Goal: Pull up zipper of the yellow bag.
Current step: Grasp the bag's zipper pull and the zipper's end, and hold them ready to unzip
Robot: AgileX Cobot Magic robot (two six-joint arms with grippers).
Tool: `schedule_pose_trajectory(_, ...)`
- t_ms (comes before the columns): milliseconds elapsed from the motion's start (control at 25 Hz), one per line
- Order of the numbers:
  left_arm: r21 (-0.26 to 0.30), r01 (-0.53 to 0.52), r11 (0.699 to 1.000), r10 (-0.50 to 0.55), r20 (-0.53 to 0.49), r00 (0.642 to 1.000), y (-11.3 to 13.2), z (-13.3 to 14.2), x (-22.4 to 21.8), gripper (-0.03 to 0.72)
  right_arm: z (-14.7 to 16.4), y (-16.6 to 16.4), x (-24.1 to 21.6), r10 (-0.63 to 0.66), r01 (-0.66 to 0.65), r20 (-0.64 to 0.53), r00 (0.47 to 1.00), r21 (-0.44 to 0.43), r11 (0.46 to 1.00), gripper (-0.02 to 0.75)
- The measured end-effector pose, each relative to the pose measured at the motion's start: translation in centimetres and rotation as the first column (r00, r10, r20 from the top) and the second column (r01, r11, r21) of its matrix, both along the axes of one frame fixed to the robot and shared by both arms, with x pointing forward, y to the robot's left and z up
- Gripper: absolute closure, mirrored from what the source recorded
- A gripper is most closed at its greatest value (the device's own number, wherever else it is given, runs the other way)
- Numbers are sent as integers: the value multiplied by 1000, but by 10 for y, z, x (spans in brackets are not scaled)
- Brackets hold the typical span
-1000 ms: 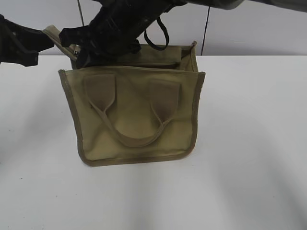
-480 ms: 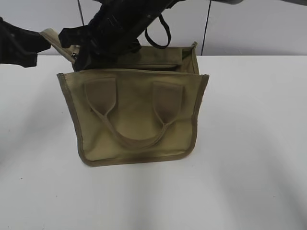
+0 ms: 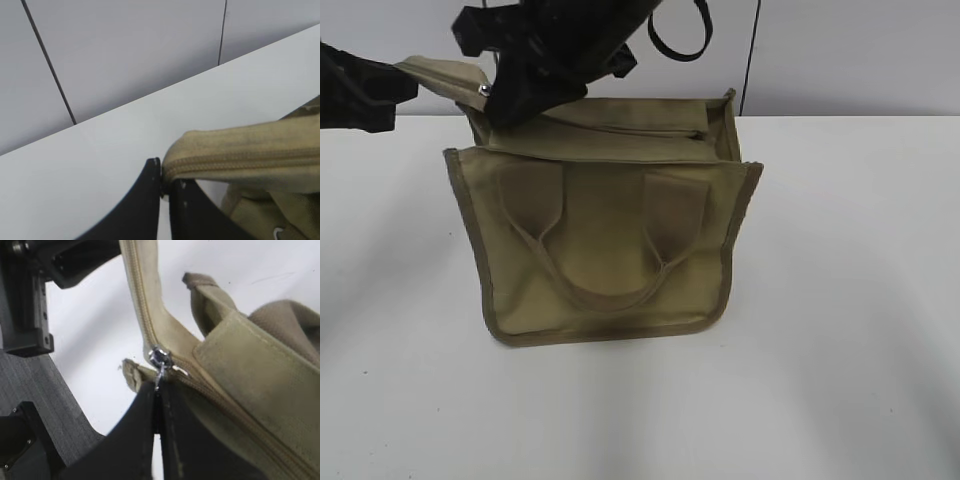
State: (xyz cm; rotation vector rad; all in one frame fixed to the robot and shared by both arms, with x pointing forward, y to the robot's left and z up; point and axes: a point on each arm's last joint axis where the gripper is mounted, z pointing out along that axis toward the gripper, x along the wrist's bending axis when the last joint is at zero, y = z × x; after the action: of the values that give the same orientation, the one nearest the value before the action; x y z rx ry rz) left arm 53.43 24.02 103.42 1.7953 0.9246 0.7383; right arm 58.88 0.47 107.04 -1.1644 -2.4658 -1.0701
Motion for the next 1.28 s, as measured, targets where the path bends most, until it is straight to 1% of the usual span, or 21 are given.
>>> schedule_pose_trajectory(200, -1, 0, 1000, 0, 0, 1000, 0, 0, 0, 682, -3, -28, 10, -14, 10, -105, 994, -45, 999, 750)
schedule_pose_trajectory(320, -8, -7, 1000, 7, -5, 1000, 0, 0, 0, 682, -6, -46, 18, -30, 19, -136, 990, -79, 997, 750)
schedule_pose_trajectory(520, -13, -9, 1000, 9, -6, 1000, 0, 0, 0, 682, -10, -72, 31, -74, 56, -97, 993, -175, 983, 750)
schedule_pose_trajectory(760, -20, 4, 1000, -4, -2, 1000, -1, 1, 0, 682, -4, -86, 35, -97, 84, -52, 994, -218, 972, 750)
schedule_pose_trajectory(920, -20, 5, 1000, -5, -2, 1000, -1, 1, 0, 682, -7, -90, 27, -100, 81, -68, 993, -235, 969, 750)
schedule_pose_trajectory(1040, -16, -2, 1000, 2, -4, 1000, -1, 0, 0, 682, -15, -100, 16, -105, 75, -96, 990, -280, 957, 750)
schedule_pose_trajectory(1120, -14, -5, 1000, 5, -6, 1000, 0, 0, 0, 682, -19, -107, 10, -106, 71, -92, 990, -329, 942, 750)
schedule_pose_trajectory(1280, -11, -9, 1000, 9, -7, 1000, 0, 0, 0, 682, -20, -114, 8, -106, 72, -69, 992, -375, 924, 750)
